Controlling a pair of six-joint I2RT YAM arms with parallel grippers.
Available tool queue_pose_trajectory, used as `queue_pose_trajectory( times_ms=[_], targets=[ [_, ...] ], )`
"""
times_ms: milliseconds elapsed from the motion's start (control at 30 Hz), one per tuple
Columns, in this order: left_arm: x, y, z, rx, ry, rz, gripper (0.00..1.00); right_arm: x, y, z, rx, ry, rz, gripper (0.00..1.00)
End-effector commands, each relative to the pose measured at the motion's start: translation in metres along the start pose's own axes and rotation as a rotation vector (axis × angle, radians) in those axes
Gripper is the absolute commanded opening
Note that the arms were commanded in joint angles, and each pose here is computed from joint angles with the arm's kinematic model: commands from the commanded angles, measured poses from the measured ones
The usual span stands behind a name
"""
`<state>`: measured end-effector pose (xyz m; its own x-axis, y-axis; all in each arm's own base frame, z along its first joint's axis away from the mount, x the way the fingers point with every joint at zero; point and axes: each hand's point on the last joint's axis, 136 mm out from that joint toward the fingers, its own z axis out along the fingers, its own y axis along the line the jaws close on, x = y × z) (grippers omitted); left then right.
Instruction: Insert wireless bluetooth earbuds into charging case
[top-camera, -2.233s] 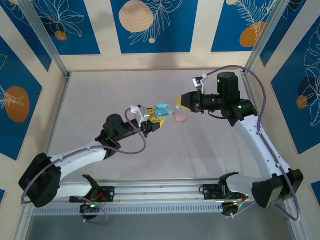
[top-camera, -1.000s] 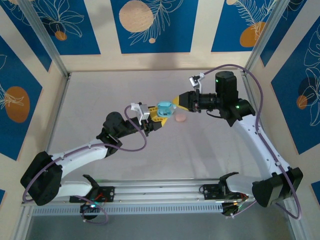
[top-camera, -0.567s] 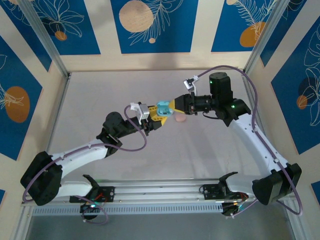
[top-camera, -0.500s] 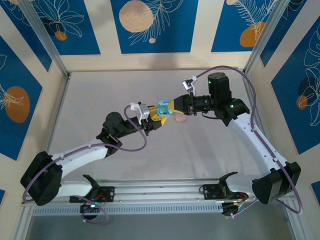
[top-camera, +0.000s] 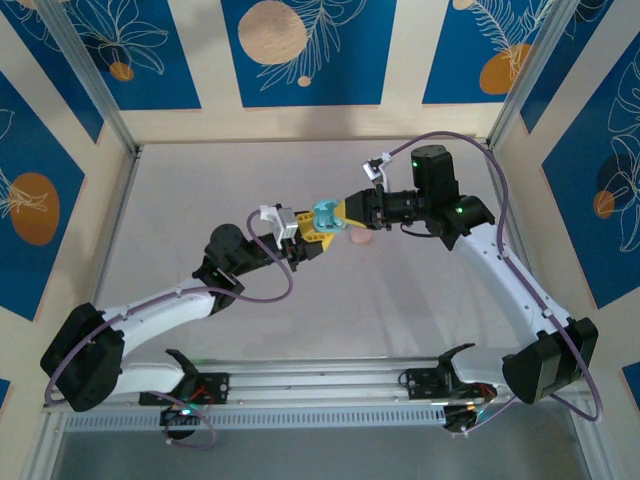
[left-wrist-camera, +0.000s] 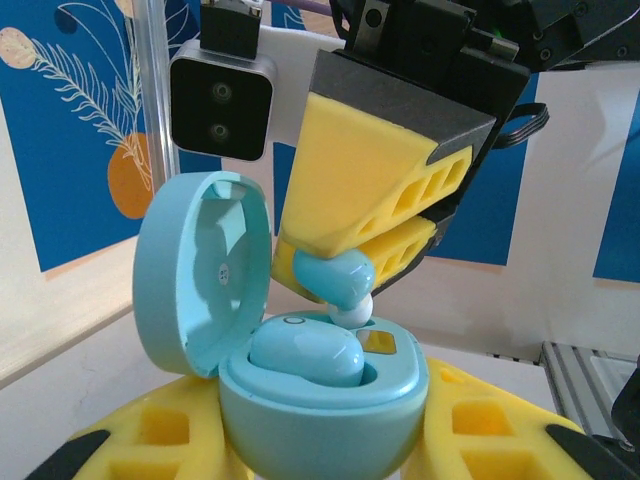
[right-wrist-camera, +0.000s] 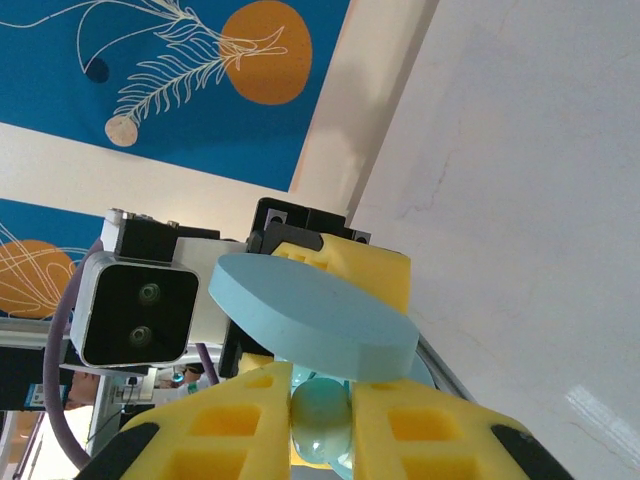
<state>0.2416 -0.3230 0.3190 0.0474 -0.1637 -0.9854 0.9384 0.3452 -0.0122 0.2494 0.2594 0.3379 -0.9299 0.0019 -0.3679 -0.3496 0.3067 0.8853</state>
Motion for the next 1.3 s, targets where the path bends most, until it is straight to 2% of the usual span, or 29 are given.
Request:
queue_pose_trajectory(
  times_ms=[0,200,367,533,967,1100,1267],
  targets=[
    [-0.037,-0.013,0.000,0.053,-0.098,0.041,0.27,0.000,-0.004,0.003,0.017,-0.004,-0.009,0.21],
    [-0.039,-0.012,-0.001,0.045,-0.112,0.039,0.27,0.003,-0.006,0.008,0.041,0.003,-0.023,0.21],
    [-0.042,-0.011,-0.003,0.036,-0.126,0.041,0.27,0.005,-0.021,0.005,0.141,-0.010,-0.029,0.26],
    [-0.042,-0.010,-0.004,0.029,-0.124,0.047,0.27,0.005,-0.023,0.003,0.172,-0.014,-0.035,0.32],
    [-0.037,-0.009,-0.005,0.015,-0.103,0.056,0.27,0.005,-0.007,-0.009,0.176,-0.044,-0.072,0.50],
    [-0.035,-0.009,-0.005,0.013,-0.095,0.060,0.27,0.005,0.001,-0.015,0.165,-0.057,-0.096,0.52],
    [-0.026,-0.007,-0.006,0.004,-0.062,0.068,0.27,-0.004,0.014,-0.026,0.122,-0.138,-0.130,0.54]
  ],
)
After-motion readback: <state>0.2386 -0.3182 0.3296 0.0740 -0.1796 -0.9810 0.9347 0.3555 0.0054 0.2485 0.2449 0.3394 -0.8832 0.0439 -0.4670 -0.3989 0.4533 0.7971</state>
